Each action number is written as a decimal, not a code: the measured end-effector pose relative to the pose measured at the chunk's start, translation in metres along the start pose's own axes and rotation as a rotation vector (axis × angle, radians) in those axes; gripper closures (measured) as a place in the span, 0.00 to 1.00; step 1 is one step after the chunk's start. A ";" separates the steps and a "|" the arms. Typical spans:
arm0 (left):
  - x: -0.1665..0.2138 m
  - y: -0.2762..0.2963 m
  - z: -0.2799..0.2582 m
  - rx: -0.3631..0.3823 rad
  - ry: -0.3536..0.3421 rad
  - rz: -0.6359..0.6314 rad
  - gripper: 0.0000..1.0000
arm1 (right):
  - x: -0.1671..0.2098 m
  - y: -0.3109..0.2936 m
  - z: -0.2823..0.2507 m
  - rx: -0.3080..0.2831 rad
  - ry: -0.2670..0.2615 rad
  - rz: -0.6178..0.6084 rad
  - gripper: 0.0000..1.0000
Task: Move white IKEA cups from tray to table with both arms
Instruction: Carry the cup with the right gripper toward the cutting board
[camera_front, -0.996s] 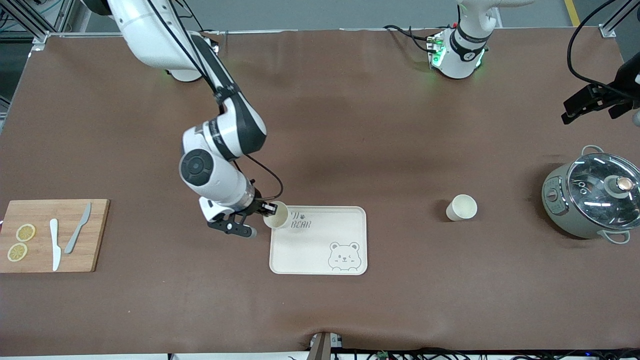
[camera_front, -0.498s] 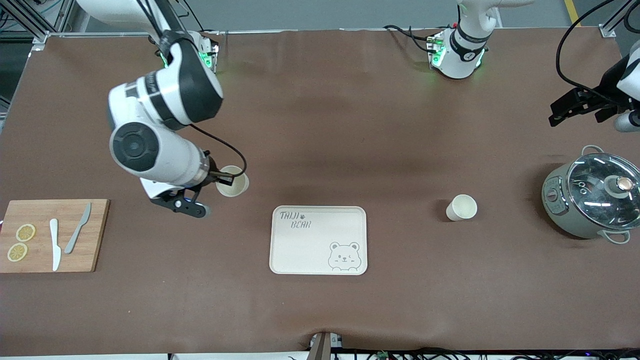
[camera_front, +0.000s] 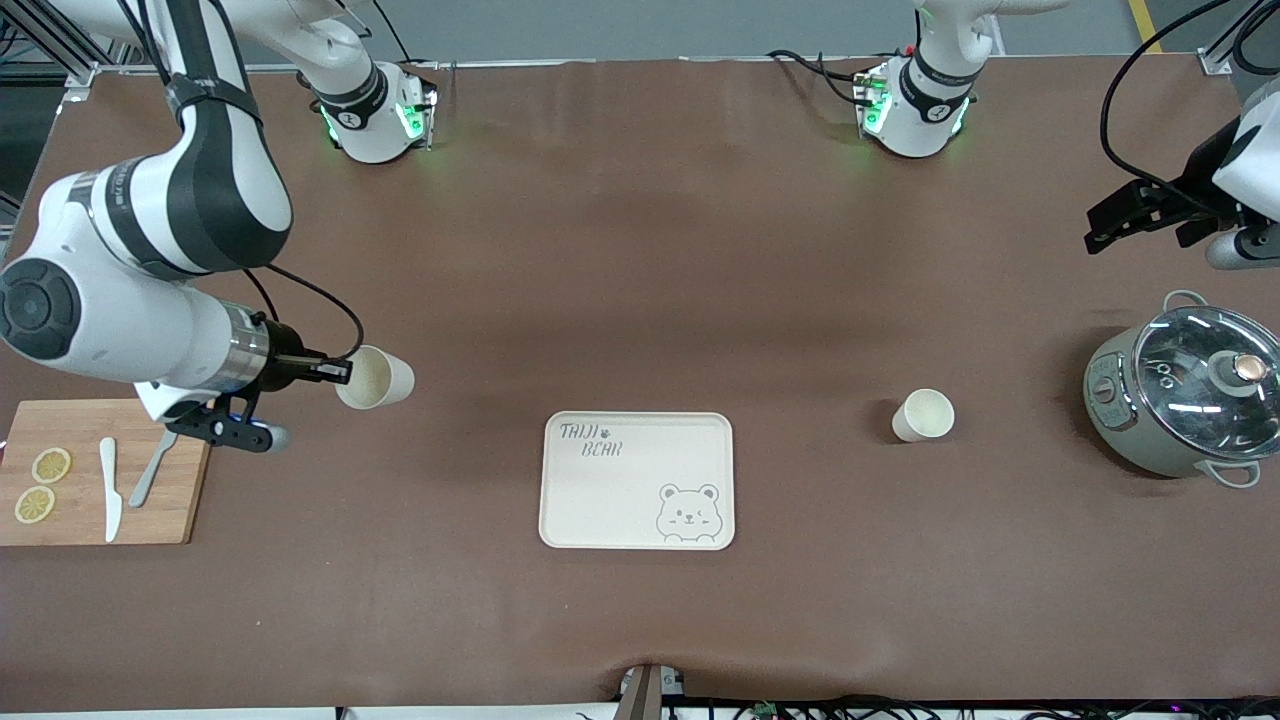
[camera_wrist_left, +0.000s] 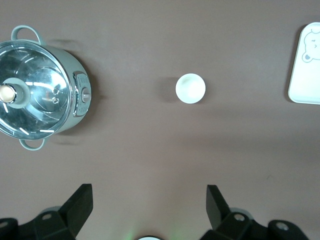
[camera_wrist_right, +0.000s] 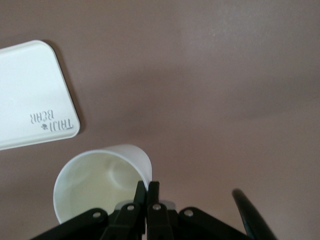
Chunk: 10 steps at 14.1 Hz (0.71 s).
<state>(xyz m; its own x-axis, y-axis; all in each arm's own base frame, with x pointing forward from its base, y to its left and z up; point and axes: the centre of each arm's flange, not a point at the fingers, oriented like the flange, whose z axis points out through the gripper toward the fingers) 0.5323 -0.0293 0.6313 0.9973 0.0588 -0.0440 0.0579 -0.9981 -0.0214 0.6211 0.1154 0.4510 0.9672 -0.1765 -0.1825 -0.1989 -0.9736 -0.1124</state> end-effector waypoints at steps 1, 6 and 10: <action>0.000 0.000 0.000 0.000 -0.002 0.000 0.00 | -0.010 0.019 0.013 0.004 0.014 -0.035 0.98; -0.001 0.000 -0.001 0.000 0.000 0.000 0.00 | -0.045 0.150 0.069 -0.046 0.030 -0.173 0.98; -0.001 0.000 -0.001 0.000 -0.001 -0.001 0.00 | -0.059 0.221 0.110 -0.030 -0.019 -0.242 0.98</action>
<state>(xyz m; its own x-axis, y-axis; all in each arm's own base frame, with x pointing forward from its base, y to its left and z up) 0.5317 -0.0290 0.6321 0.9972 0.0593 -0.0452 0.0584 -0.9981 -0.0215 0.5025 -0.0736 0.3299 0.9830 0.0652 -0.1716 0.0437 -0.9910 -0.1264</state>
